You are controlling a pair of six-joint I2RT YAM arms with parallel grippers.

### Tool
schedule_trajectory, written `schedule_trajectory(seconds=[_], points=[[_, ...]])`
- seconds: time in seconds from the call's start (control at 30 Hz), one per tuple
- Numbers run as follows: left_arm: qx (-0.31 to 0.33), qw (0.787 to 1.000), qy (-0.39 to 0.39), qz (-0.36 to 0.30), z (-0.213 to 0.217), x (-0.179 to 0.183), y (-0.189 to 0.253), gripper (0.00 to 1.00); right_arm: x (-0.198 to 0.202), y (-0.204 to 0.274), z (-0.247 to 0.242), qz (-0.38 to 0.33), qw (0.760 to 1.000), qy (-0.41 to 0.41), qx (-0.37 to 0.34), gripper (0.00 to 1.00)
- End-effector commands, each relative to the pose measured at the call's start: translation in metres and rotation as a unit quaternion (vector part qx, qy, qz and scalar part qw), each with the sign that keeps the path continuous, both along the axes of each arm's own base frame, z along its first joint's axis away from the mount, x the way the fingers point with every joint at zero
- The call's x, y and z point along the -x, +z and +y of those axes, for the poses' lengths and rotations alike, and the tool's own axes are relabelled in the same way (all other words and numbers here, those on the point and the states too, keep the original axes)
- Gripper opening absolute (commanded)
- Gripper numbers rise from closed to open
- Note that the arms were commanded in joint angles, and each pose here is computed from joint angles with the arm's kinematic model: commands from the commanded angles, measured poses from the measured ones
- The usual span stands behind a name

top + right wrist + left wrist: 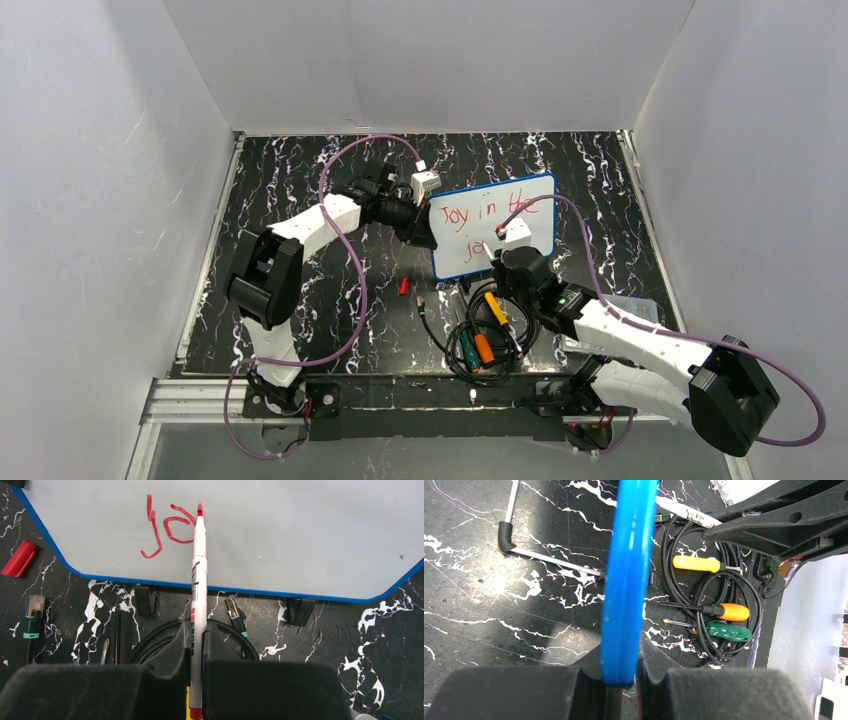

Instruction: Write a sentence on the whiteboard

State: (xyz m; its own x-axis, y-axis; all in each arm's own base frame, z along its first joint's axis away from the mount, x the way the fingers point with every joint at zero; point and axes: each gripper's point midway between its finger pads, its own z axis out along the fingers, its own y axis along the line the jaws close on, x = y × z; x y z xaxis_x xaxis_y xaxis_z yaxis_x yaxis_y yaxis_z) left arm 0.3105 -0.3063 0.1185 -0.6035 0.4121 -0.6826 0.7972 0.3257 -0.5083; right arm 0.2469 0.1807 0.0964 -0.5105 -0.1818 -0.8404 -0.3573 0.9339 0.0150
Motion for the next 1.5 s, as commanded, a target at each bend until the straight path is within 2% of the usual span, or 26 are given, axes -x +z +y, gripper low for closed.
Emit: schedule_trajectory(seconds=[0.0,0.37,0.7,0.93,1.47], points=[[0.028,0.999,-0.016,-0.037,-0.006,0.001,0.036,0.00,0.005,-0.008,-0.003,0.016,1.000,-0.009,-0.006,0.01],[0.028,0.999,-0.016,-0.038,-0.006,0.001,0.037,0.00,0.014,-0.017,-0.008,0.037,0.999,-0.018,-0.013,0.01],[0.028,0.999,-0.016,-0.037,-0.006,0.001,0.036,0.00,-0.010,0.018,-0.008,-0.022,0.999,-0.037,-0.002,0.01],[0.028,0.999,-0.016,-0.036,-0.006,0.001,0.035,0.00,-0.021,0.028,-0.002,-0.038,0.999,-0.035,0.004,0.01],[0.029,0.999,-0.016,-0.036,-0.006,0.002,0.037,0.00,0.009,-0.019,-0.007,0.042,0.998,-0.034,-0.012,0.01]])
